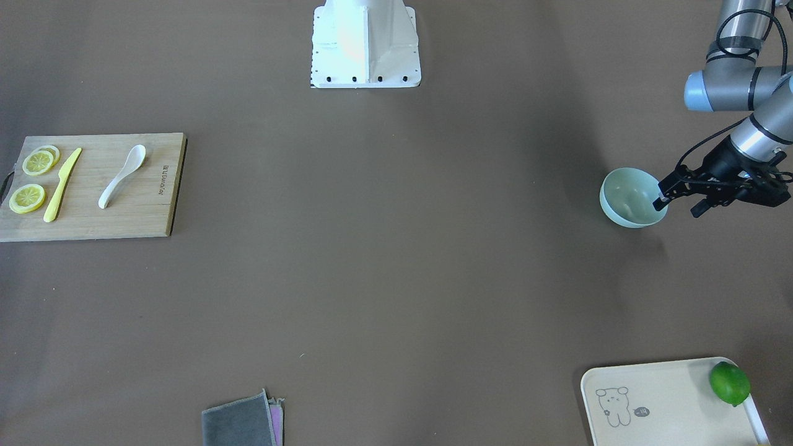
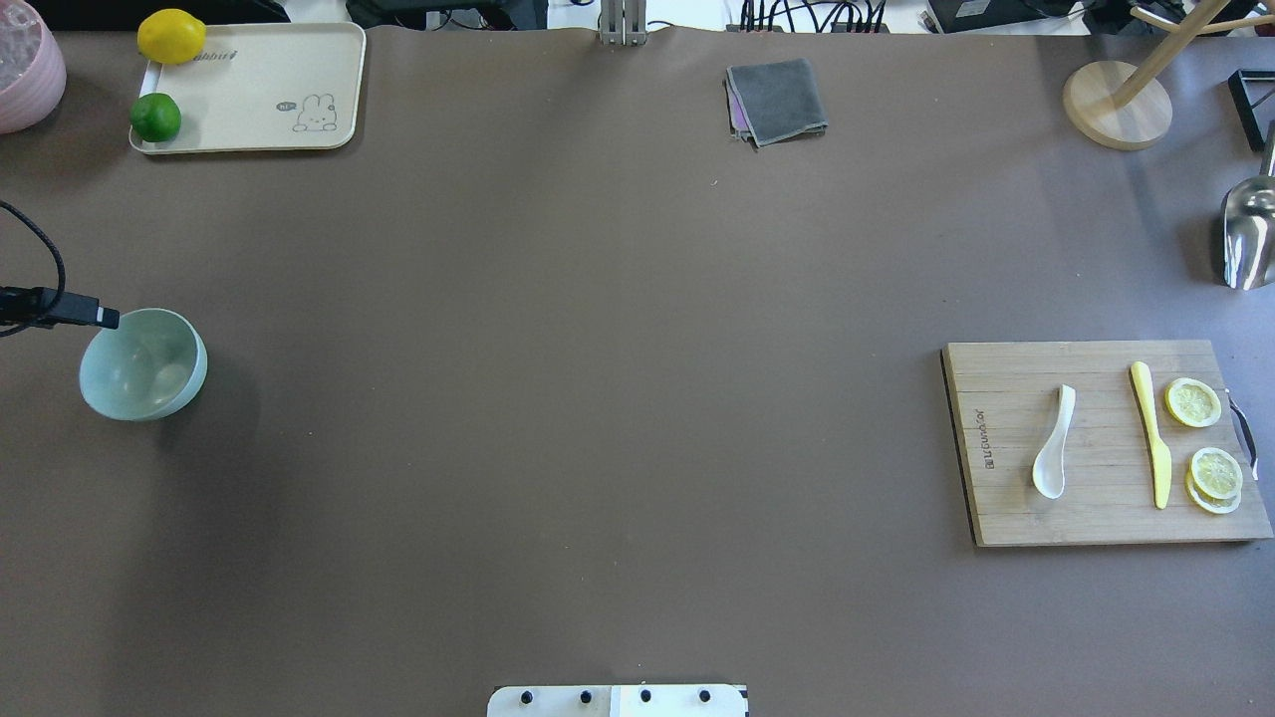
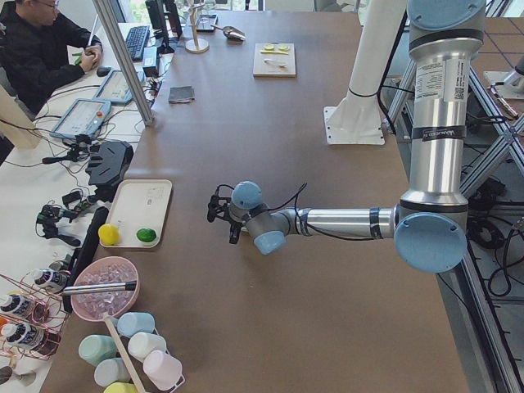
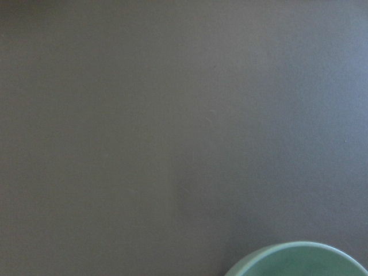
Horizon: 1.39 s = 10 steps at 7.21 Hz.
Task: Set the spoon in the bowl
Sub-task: 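Reach the left gripper to the pale green bowl and grasp its rim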
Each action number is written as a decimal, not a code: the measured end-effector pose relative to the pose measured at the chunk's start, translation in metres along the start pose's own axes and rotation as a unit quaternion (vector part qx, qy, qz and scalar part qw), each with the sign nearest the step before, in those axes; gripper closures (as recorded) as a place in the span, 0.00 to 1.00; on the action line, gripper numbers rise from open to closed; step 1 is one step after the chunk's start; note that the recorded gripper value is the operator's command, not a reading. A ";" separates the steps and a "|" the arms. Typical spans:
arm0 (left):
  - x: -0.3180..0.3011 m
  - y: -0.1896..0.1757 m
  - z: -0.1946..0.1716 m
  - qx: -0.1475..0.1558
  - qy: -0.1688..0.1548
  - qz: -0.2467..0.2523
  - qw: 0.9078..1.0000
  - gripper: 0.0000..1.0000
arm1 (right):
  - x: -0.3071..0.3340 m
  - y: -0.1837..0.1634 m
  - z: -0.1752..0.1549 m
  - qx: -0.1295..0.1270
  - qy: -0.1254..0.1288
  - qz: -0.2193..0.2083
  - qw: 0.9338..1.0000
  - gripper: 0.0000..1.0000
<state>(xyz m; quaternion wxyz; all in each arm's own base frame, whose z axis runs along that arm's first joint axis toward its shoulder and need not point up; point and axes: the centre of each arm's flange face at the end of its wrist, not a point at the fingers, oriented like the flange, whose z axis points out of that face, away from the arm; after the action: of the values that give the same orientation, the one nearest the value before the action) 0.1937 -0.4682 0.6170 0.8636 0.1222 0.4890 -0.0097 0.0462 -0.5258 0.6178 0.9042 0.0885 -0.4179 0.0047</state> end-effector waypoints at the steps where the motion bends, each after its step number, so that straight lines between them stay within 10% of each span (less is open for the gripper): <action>1: 0.005 0.009 0.010 -0.008 0.010 0.004 1.000 0.99 | -0.004 -0.006 -0.002 0.002 -0.002 0.002 1.000 0.00; 5: 0.014 0.019 0.006 -0.055 0.061 0.004 0.997 1.00 | -0.013 -0.019 -0.008 0.009 -0.004 0.007 1.000 0.00; 10: 0.122 -0.121 -0.060 -0.054 0.085 -0.118 0.988 1.00 | -0.013 -0.019 -0.007 0.007 -0.009 0.013 1.000 0.00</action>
<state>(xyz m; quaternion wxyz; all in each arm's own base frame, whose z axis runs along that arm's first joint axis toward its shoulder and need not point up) 0.1897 -0.5595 0.4600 0.8171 0.0175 0.5713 -0.0748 0.0448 -0.5423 0.6008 0.8994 0.0897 -0.4274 0.0183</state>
